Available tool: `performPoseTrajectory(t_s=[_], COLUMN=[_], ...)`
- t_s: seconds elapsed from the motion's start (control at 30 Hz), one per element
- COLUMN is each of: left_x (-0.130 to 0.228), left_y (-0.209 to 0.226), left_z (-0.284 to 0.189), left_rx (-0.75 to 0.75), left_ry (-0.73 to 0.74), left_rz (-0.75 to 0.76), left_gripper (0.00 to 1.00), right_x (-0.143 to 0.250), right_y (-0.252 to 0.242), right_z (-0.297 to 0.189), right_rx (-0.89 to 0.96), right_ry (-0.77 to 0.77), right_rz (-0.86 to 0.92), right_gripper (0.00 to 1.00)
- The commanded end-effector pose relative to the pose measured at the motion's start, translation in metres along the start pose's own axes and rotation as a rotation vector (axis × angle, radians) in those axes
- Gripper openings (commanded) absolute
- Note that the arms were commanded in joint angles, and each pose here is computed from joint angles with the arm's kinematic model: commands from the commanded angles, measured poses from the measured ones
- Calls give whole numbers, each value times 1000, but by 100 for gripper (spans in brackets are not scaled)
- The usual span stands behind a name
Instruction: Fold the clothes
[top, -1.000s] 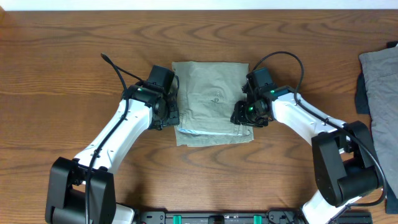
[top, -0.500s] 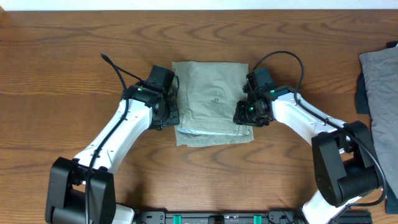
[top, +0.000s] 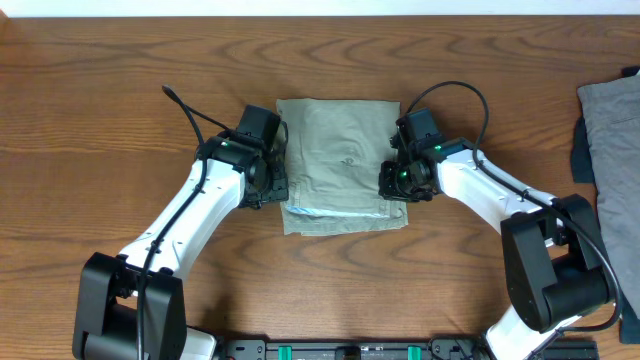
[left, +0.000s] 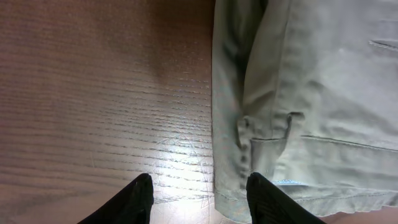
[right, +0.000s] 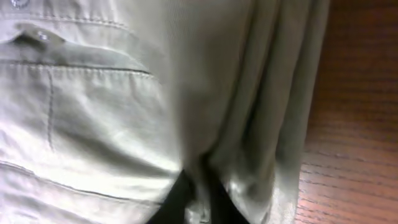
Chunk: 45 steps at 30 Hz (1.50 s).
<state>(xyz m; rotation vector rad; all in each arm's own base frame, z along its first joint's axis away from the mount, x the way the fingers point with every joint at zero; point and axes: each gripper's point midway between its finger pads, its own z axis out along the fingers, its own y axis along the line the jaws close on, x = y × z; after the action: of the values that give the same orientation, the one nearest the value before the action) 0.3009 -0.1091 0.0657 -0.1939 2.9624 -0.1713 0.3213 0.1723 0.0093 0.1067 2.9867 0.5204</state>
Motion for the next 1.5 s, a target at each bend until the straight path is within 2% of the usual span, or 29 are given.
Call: performPoseTrajectory(t_s=[0.0,0.3,0.43,0.63,0.83,1.07,1.13,1.3,1.33,1.37,1.4,1.43,1.47], left_x=[-2,-2,-2,-2,-2,-4,-8,-19,-22,-25,-27,-29,-32], left_y=[5,5,5,5,5,4,2,-4,-7,-11,-17,-23,-30], left_z=[-2,-2,-2,-2,-2,-2,-2,-10,-12,-13,-14,-15,-16], left_rx=[-19,-19,-19,-19,-19,-16,-7,12,21,43,70,102,138], left_ry=[-9,-9,-9,-9,-9,-16,-34,-71,-80,-88,-94,-101,-110], left_rz=[-14,-14,-14,-14,-14,-9,12,34,34,35,38,40,44], left_gripper=[51,51,51,51,51,50,50,50,47,38,24,15,11], right_x=[2,-14,-8,13,22,26,23,-1,-8,-15,-25,-32,-40], right_y=[-3,15,14,-4,-27,-29,-21,13,18,23,27,29,31], right_z=[4,-23,-33,-27,-15,-6,-8,-32,-41,-48,-58,-64,-71], right_rx=[19,5,30,92,173,152,114,-3,-20,-30,-39,-47,-53], right_ry=[9,6,47,109,101,95,92,50,31,10,-20,-45,-69], right_rz=[7,-1,-10,12,21,18,11,-72,-90,-103,-118,-130,-141], right_gripper=[1,1,1,1,1,1,5,26,29,30,28,23,19])
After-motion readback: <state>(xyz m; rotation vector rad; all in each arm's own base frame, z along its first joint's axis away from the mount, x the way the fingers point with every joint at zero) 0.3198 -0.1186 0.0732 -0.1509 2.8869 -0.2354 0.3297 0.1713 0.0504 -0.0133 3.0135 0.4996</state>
